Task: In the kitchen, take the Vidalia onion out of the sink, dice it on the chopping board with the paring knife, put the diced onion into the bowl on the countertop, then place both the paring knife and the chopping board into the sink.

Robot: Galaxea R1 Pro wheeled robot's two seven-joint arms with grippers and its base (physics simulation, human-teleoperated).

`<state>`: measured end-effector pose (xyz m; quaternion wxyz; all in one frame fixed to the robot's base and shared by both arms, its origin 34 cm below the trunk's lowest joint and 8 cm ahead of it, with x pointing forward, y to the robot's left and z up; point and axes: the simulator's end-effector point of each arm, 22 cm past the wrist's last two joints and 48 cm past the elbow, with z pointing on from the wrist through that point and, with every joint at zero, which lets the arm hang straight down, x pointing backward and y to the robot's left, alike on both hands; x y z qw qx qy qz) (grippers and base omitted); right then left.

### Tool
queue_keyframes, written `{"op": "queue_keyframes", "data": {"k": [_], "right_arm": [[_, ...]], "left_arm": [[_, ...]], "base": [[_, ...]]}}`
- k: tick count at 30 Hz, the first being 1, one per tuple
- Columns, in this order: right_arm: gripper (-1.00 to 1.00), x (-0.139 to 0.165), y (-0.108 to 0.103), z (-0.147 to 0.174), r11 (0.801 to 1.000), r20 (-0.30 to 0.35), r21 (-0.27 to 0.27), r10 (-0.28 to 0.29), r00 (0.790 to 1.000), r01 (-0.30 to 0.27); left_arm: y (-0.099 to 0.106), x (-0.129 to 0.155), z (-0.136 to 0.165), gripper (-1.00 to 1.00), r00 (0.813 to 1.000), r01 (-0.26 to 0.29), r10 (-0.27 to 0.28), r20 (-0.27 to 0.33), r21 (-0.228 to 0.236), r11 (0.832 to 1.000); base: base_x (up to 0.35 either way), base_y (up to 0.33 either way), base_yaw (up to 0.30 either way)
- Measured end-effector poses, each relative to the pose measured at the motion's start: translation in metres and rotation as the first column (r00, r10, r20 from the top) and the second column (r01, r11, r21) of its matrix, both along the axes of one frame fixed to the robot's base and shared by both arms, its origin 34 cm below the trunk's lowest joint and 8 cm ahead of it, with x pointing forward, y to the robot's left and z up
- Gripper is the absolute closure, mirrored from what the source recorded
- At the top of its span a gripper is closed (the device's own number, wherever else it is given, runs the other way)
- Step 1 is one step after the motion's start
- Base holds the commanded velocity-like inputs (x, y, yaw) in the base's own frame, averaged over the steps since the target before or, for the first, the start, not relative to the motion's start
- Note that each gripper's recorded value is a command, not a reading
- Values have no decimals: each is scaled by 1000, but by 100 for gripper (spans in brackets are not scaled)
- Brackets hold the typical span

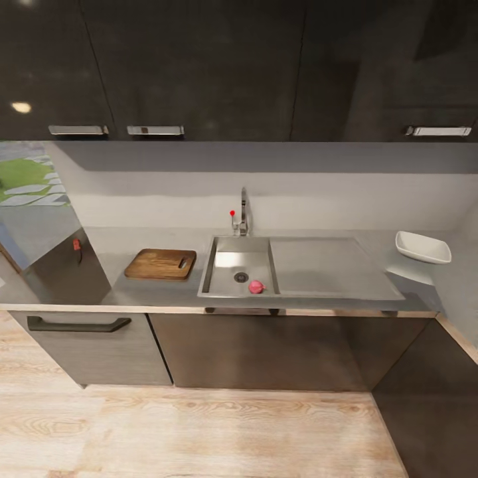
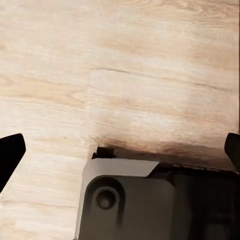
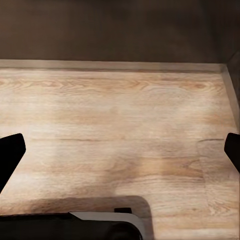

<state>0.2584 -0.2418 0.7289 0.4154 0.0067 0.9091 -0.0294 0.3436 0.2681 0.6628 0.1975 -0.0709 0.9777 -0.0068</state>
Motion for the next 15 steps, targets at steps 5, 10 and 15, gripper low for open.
{"op": "queue_keyframes", "data": {"k": [5, 10, 15], "right_arm": [[-100, -3, 0, -2, 1000, -8, 1, -2, 1000, 2], [-100, -4, 1, -2, 1000, -10, 3, -3, 1000, 3], [-100, -4, 0, -2, 1000, -9, 2, -6, 1000, 6]], "left_arm": [[-19, 101, 68, -100, 993, 82, -82, 83, 7, 997], [-55, 177, 143, -100, 967, 162, -161, 198, 8, 987], [-115, 240, 215, -100, 914, 294, -284, 291, 10, 956]], "base": [[0, 0, 0], [0, 0, 0], [0, 0, 0]]}}
